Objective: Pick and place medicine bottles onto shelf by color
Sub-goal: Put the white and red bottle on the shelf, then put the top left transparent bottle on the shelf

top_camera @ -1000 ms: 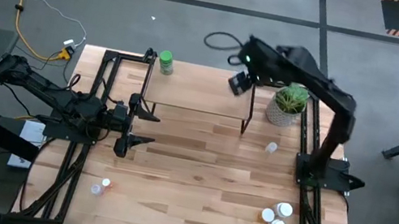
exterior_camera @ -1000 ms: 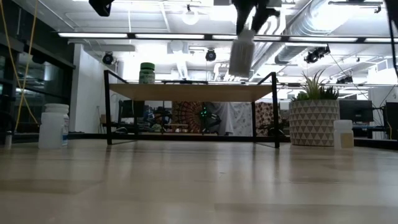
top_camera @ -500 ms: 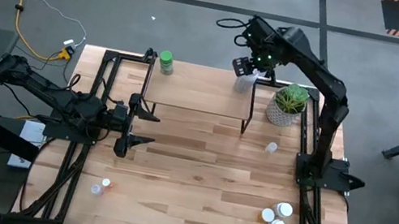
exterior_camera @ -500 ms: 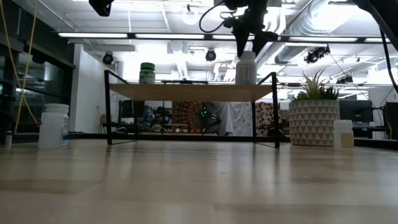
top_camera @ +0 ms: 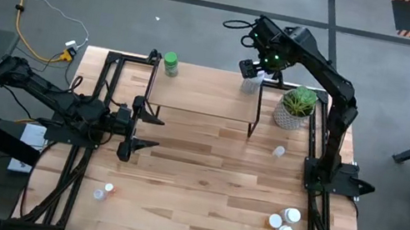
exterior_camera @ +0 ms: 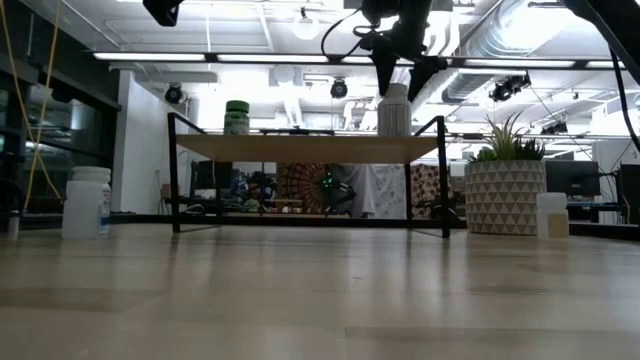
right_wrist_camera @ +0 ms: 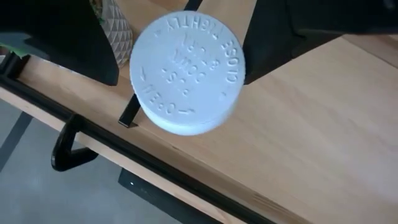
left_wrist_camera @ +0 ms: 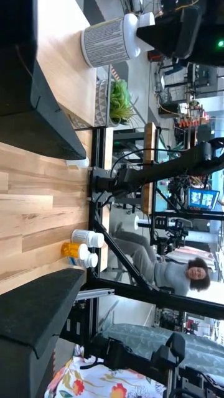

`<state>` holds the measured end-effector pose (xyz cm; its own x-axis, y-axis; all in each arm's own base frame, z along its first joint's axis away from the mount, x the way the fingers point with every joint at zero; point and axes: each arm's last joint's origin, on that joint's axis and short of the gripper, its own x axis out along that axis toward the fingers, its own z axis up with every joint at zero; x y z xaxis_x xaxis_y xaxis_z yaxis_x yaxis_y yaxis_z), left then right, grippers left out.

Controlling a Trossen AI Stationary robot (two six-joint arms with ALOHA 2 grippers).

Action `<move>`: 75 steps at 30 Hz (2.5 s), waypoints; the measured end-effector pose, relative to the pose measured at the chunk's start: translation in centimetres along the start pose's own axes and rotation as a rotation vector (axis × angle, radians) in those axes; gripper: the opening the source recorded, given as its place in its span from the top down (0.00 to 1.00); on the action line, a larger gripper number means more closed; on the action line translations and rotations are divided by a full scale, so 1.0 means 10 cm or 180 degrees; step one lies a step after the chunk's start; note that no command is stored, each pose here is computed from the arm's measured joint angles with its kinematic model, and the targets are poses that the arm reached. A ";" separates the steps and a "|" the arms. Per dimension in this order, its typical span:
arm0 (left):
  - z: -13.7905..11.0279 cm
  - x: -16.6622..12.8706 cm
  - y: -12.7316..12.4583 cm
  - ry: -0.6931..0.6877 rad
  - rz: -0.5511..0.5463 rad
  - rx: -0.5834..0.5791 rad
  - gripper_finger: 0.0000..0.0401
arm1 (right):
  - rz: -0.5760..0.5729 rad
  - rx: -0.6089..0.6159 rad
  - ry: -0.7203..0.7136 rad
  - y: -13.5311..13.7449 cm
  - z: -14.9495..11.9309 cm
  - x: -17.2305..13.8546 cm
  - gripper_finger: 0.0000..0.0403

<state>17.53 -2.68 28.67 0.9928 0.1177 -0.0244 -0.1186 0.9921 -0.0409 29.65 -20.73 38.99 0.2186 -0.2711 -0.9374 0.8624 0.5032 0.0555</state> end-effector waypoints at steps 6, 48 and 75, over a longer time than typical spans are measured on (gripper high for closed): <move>0.00 0.00 0.00 0.0000 0.0000 -0.0001 0.27 | 0.0023 -0.0173 -0.0050 -0.01 -0.02 -0.06 0.18; 0.00 0.00 0.00 0.0000 -0.0001 -0.0001 0.27 | 0.1856 -0.0893 -0.1363 -0.45 -2.45 -0.55 0.18; 0.03 0.00 0.00 -0.0106 -0.0006 -0.0045 0.27 | 0.2295 -0.1582 -0.1935 -0.14 -2.51 -0.46 0.18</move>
<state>17.53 -2.69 29.00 0.9930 0.1174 0.0090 -0.1167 0.9916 -0.0550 15.98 0.43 34.56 0.9128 -0.0706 -0.4024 0.1853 0.9494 0.2537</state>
